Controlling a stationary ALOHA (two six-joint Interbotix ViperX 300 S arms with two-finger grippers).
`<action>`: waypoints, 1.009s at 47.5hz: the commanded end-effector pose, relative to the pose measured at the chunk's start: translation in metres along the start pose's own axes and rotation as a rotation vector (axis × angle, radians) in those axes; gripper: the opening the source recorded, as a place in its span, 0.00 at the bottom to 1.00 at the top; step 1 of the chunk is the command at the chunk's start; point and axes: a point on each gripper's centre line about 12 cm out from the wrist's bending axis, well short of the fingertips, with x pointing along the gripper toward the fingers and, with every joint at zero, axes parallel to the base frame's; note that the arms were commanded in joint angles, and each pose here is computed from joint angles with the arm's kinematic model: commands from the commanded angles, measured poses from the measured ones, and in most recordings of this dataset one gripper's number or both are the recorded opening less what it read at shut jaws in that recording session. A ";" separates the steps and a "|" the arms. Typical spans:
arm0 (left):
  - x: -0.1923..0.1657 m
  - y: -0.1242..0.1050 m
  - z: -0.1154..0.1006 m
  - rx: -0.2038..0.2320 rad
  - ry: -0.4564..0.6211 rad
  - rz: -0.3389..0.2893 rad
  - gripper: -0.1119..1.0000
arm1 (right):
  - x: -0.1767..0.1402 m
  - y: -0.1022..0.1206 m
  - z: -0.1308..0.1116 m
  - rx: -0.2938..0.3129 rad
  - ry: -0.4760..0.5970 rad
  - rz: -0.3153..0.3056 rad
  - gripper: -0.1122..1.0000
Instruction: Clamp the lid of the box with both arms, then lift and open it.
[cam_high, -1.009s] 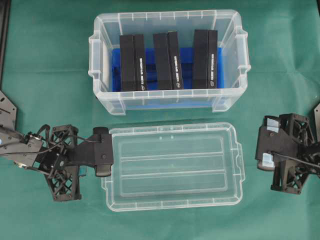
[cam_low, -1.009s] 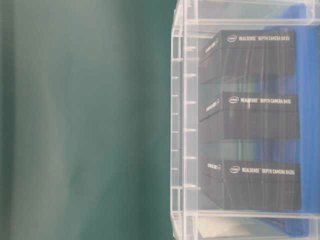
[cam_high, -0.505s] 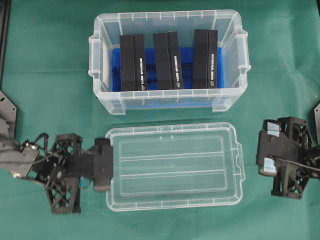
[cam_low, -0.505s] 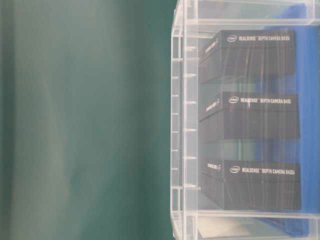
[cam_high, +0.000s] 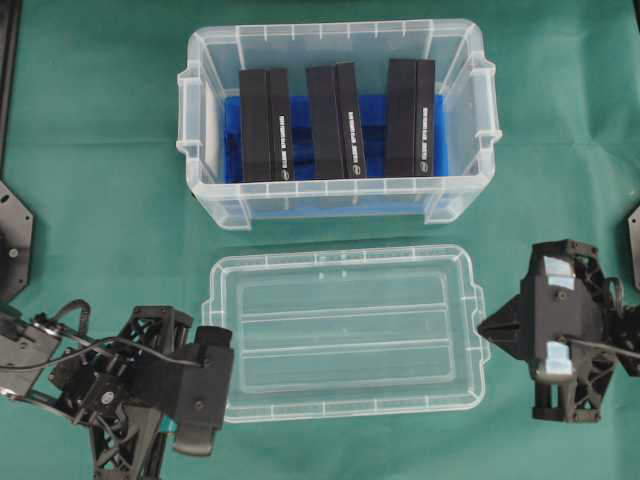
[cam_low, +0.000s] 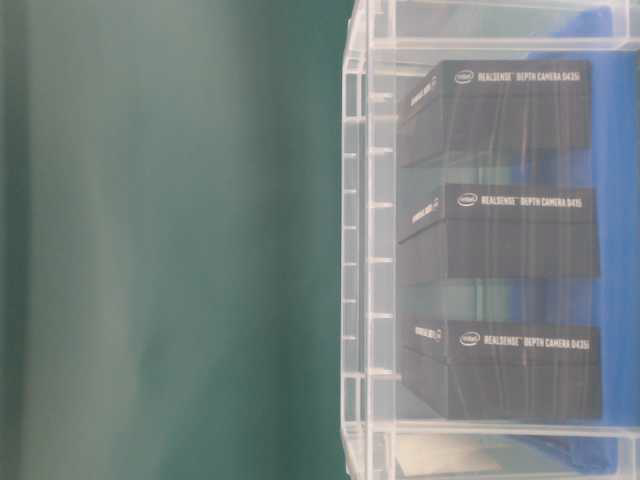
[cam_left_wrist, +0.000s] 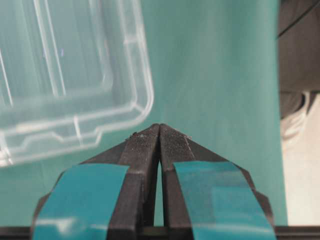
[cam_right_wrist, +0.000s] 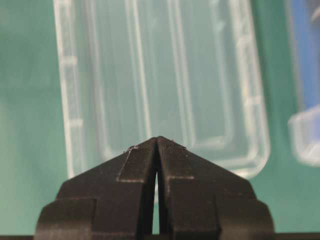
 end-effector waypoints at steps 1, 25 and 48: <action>-0.024 -0.002 0.025 0.037 -0.098 -0.017 0.11 | -0.017 0.004 0.023 -0.022 -0.093 0.019 0.10; -0.103 0.051 0.083 0.215 -0.492 0.071 0.11 | -0.085 -0.050 0.065 -0.115 -0.424 -0.139 0.10; -0.158 0.139 0.065 0.057 -0.703 0.287 0.11 | -0.112 -0.139 0.079 -0.021 -0.560 -0.448 0.10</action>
